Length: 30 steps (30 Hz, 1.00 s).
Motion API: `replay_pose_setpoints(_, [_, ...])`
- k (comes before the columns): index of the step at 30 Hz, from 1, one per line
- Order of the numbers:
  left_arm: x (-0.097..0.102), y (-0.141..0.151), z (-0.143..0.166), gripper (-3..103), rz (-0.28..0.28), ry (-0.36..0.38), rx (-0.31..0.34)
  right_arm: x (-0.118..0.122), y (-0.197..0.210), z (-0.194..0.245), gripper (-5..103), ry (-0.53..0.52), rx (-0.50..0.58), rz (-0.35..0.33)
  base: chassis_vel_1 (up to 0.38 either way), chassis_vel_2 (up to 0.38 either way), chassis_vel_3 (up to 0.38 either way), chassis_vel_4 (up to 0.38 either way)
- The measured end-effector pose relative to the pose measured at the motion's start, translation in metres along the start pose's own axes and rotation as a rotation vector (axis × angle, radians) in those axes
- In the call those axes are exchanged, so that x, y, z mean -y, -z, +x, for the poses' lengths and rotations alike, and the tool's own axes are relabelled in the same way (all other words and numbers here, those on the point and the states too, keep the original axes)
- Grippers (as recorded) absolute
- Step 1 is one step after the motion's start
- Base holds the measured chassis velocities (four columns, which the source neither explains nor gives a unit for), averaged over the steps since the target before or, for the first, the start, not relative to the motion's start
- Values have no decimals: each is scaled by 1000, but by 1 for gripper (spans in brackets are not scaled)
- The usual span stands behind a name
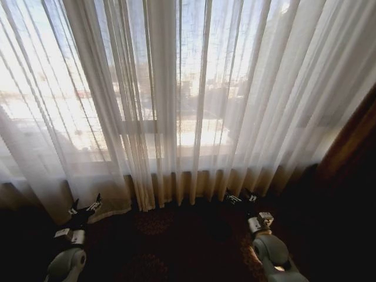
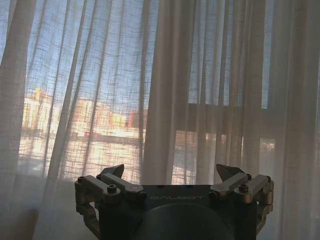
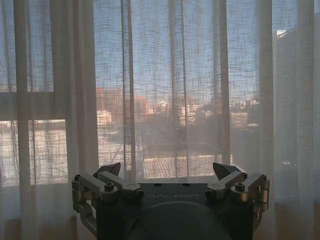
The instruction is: Open the curtains by pulling them apart, changing their state from closed to fully open.
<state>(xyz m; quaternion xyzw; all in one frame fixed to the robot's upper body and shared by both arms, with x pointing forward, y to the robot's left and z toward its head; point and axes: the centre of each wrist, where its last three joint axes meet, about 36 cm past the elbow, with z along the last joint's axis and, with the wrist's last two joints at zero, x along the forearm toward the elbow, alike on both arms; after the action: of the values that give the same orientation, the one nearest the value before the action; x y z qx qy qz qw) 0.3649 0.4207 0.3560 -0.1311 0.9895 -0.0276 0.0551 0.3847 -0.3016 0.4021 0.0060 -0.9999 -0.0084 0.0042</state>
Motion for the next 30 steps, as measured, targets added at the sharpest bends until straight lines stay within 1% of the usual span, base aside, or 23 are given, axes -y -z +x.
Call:
replay_pose_setpoints(10, [0,0,0,100,0,0,0,-5,-6,-2,100,17,3,-8,-240,265,225,-273])
replay_pose_setpoints(20, [0,0,0,100,0,0,0,-11,-7,-6,100,39,18,-18,-347,339,362,-343])
replay_pose_setpoints(25, [0,0,0,100,0,0,0,-14,-10,-9,100,46,27,-10,-270,306,276,-308])
replay_pose_setpoints(30, [0,0,0,100,0,0,0,-18,-13,-13,100,52,33,3,-132,160,124,-187])
